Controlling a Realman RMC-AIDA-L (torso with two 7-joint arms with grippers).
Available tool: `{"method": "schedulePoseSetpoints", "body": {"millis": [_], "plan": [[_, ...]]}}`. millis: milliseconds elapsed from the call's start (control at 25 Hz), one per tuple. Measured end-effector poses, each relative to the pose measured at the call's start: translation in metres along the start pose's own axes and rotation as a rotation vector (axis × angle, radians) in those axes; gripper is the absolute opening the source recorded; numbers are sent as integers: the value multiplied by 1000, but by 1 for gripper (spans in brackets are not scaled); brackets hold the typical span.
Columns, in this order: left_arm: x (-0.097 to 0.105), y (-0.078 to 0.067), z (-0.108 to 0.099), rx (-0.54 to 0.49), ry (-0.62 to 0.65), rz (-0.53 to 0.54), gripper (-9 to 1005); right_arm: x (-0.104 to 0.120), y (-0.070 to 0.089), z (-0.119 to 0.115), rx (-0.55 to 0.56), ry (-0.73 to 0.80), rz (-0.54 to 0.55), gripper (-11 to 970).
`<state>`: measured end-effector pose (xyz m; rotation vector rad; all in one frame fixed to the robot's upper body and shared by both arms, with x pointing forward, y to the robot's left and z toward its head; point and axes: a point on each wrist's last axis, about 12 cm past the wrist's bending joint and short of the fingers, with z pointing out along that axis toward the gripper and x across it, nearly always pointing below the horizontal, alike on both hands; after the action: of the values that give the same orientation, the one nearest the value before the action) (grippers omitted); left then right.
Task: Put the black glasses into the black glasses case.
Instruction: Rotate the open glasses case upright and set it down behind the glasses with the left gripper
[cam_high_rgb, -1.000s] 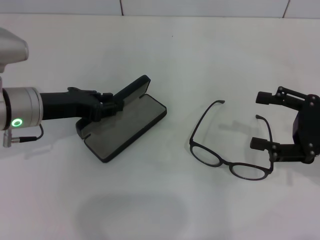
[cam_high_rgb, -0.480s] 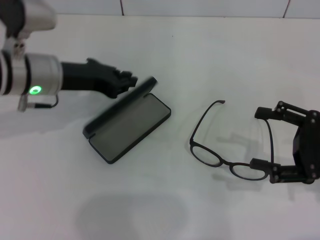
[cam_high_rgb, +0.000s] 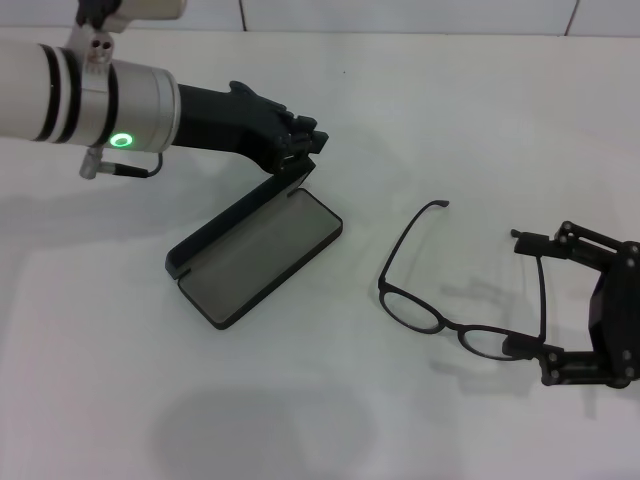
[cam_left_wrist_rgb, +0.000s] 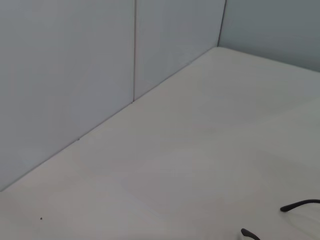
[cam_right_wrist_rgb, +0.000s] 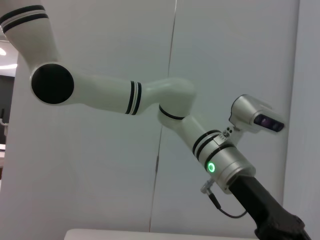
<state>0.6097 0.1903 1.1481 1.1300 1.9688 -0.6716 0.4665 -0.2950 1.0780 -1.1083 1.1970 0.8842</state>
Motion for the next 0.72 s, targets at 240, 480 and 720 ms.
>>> {"method": "schedulePoseSetpoints", "body": {"millis": [240,480,720], "plan": [[19,-1,-10,2,48,-73,210,-1,0,-1,0,3,-6,884],[31,-4,-20,-19,80,-90,390,-2,-4,0,-11,5,-18,884],[43,-3,-22,-42,128,-88,670,-3,-7,2,-19,12,-25,884]]}}
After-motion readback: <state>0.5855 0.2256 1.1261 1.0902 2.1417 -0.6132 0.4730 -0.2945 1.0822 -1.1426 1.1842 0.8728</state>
